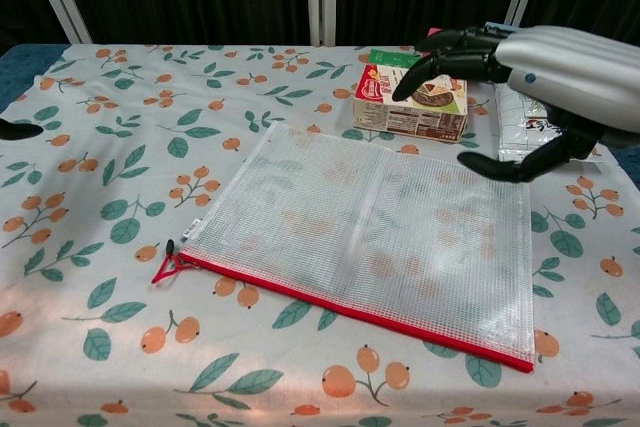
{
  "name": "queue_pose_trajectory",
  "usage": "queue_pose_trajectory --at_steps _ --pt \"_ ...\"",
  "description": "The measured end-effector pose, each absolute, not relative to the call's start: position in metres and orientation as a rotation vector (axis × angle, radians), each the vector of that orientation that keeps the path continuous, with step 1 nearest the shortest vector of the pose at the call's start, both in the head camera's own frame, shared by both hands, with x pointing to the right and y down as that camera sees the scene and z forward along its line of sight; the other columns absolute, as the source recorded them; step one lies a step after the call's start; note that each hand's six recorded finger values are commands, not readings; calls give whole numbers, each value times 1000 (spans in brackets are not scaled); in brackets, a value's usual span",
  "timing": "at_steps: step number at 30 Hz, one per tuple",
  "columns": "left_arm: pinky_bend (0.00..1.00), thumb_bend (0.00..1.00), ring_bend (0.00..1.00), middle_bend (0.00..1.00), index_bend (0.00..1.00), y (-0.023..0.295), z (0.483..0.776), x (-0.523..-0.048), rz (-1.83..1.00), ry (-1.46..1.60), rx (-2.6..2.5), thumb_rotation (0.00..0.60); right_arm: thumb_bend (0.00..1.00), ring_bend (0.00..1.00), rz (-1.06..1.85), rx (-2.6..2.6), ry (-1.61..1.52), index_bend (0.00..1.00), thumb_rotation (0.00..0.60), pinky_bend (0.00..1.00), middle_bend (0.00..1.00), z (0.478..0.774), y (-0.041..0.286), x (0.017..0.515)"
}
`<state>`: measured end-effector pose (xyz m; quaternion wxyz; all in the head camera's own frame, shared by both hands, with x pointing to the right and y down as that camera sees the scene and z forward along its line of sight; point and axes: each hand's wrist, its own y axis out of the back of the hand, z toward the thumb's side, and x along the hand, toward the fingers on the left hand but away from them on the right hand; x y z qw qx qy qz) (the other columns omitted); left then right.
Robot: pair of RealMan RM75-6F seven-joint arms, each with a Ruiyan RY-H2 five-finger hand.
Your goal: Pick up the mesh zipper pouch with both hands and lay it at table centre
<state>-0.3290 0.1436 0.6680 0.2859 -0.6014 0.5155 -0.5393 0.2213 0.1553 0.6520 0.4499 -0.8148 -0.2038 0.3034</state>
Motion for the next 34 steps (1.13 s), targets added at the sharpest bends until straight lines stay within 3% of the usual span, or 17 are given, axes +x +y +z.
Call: queue_pose_trajectory --at_steps 3,5,11,18,27,34 --pt "210 33 117 160 146 144 666 -333 -1446 1389 -1595 600 20 0 858 -2004 -452 0 600 0 0 664 156 225" --pt "210 32 118 161 146 144 664 -339 -1453 1395 -1581 600 14 0 910 -2001 -452 0 600 0 0 664 154 227" --pt "206 35 118 162 161 145 654 -371 -1502 1340 -1500 600 129 12 982 -1961 -640 0 600 46 89 642 131 249" --pt "188 38 117 161 168 159 625 -435 -1570 1177 -1373 600 132 1 1141 -1800 -950 0 600 19 86 607 114 341" --pt "188 38 118 161 170 214 593 -468 -1592 1281 -1367 600 133 0 1208 -1729 -1168 0 600 0 84 580 158 422" --pt "188 38 118 161 171 262 568 -464 -1602 1306 -1369 600 139 0 1222 -1762 -1193 0 600 0 84 582 197 445"
